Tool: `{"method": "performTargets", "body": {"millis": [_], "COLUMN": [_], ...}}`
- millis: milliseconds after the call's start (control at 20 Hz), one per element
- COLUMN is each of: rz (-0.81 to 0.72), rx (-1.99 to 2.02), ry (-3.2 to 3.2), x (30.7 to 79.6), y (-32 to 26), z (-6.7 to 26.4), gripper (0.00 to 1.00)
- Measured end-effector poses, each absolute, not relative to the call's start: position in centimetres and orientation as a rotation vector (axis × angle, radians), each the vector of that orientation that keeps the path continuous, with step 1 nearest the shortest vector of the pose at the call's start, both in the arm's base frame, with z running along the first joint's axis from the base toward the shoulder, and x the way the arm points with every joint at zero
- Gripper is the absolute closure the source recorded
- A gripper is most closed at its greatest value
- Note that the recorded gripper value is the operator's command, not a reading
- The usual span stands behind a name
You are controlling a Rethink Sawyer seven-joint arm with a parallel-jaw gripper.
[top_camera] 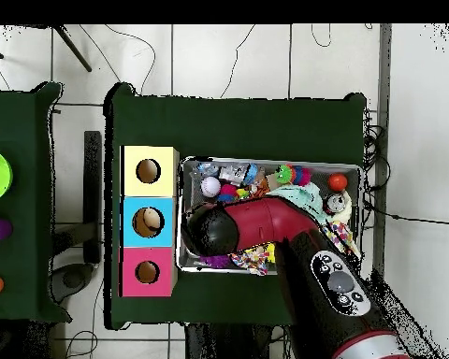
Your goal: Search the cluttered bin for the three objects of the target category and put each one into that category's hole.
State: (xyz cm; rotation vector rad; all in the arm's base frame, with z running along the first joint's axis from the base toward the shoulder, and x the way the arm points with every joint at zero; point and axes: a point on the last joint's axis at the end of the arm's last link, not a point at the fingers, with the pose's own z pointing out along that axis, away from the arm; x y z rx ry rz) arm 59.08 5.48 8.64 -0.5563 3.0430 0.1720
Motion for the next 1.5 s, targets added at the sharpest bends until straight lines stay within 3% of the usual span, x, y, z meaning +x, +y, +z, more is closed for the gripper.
{"method": "performTargets", "body": {"millis": [1500], "rz": [0.115], "rx": [-0.582], "ry": [3.078], "x": [58.2], "y": [7.8], "z": [12.7], "gripper": [1.00]}}
